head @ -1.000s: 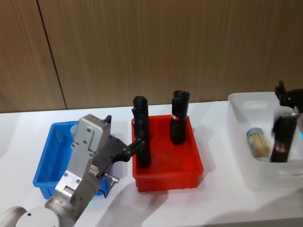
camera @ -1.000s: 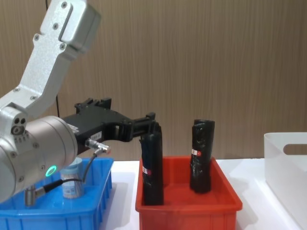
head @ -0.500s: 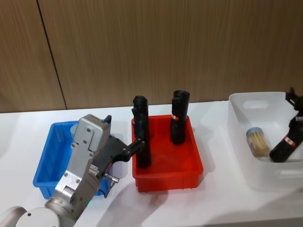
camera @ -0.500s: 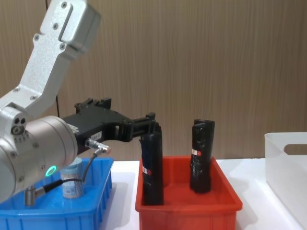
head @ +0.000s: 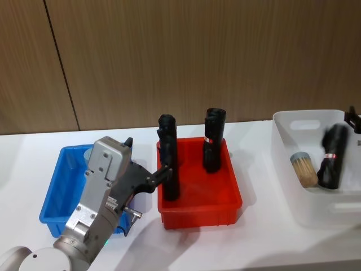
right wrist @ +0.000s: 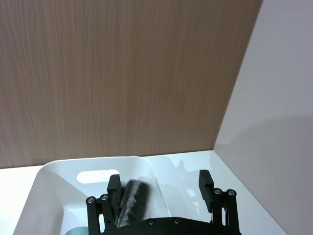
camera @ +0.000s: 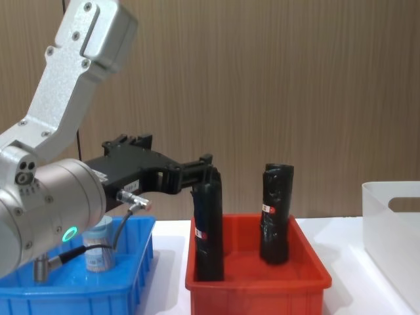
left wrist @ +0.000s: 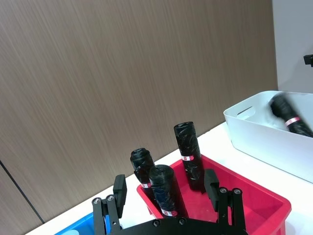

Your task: Pick the cotton swabs from the blue box and place them into the white box.

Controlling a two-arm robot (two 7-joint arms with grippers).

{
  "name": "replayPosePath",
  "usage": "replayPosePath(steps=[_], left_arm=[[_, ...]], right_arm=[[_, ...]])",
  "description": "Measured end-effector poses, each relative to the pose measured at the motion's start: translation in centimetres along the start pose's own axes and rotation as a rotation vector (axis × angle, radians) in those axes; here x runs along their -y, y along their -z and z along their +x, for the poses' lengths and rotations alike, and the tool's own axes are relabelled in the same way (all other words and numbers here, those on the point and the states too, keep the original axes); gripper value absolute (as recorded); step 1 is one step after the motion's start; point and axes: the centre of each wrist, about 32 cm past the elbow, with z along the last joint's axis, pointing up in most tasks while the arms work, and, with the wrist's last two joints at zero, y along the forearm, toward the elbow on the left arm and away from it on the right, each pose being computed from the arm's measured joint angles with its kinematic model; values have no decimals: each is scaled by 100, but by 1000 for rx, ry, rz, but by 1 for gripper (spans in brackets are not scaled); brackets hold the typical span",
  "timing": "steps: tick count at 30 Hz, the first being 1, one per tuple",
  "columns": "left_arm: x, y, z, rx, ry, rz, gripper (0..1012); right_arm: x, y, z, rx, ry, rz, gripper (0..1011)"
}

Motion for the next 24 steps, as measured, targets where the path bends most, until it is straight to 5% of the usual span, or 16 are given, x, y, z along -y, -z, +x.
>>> replayPosePath(steps=[24], left_arm=[[0,0,0,0,0,0,1004]], right_arm=[[-7,17,26,-1,3,-4,1002]])
